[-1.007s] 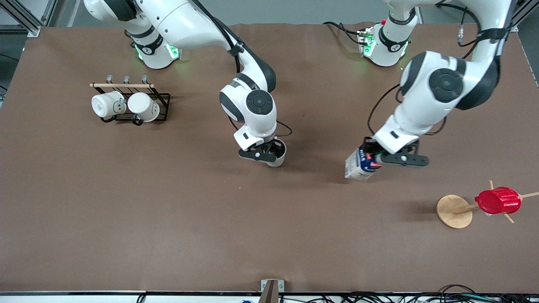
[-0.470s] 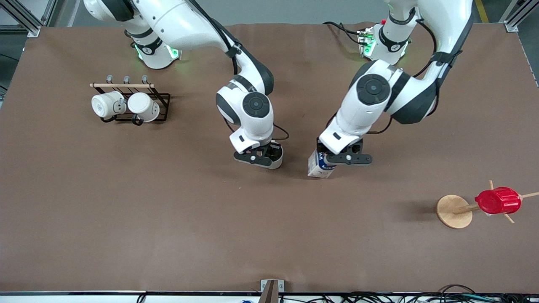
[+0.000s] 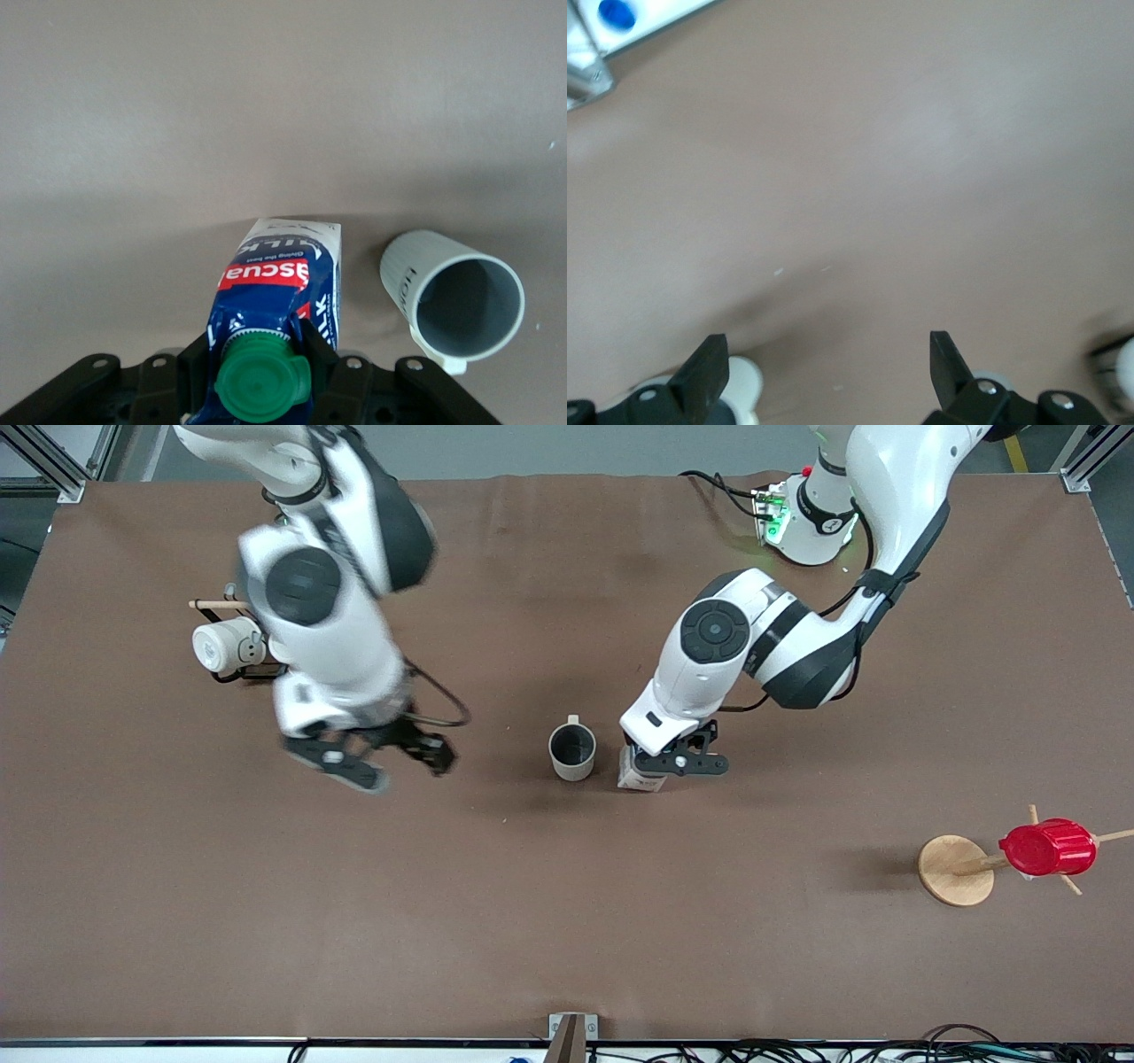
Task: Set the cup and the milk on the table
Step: 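Release the mug with the right gripper and withdraw it toward its base, then lower the milk carton beside the mug with the left gripper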
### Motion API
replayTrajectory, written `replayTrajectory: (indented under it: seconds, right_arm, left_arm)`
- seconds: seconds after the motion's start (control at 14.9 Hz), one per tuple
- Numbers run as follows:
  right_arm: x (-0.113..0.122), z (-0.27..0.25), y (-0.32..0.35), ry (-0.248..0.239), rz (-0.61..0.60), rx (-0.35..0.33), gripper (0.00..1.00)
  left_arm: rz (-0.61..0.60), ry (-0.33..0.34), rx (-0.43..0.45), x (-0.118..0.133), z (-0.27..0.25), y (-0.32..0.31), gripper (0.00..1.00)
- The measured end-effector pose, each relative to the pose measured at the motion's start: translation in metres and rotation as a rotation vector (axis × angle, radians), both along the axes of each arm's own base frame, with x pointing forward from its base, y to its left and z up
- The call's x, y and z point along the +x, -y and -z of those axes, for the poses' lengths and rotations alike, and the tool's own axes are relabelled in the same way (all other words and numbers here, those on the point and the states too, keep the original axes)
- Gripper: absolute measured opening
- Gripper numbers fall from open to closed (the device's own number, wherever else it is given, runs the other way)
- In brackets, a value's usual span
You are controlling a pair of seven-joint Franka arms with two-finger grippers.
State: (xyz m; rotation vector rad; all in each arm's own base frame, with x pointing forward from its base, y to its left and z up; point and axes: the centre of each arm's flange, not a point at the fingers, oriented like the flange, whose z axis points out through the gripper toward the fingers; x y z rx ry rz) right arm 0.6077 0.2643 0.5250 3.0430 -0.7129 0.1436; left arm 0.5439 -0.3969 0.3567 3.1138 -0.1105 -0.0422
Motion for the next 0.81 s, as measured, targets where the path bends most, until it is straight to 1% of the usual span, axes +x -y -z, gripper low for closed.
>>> replayTrajectory:
  seconds: [0.13, 0.34, 0.54, 0.67, 0.81]
  right_arm:
    - [0.002, -0.034, 0.064, -0.012, -0.012, -0.014, 1.00]
    - [-0.004, -0.071, 0.155, -0.051, -0.107, -0.033, 1.00]
    - [-0.025, -0.101, 0.232, -0.100, -0.223, -0.018, 1.00]
    - [-0.040, -0.117, 0.266, -0.116, -0.285, -0.015, 1.00]
    - [-0.049, -0.122, 0.283, -0.124, -0.321, -0.012, 1.00]
  left_arm:
    - [0.009, -0.023, 0.006, -0.005, 0.001, 0.007, 0.35]
    - [0.011, -0.038, 0.013, -0.010, 0.003, 0.011, 0.35]
    - [0.013, -0.049, 0.017, -0.011, 0.009, 0.012, 0.35]
    - [0.018, -0.051, 0.022, -0.011, 0.012, 0.012, 0.35]
    - [0.026, -0.048, 0.033, -0.012, 0.018, 0.014, 0.35]
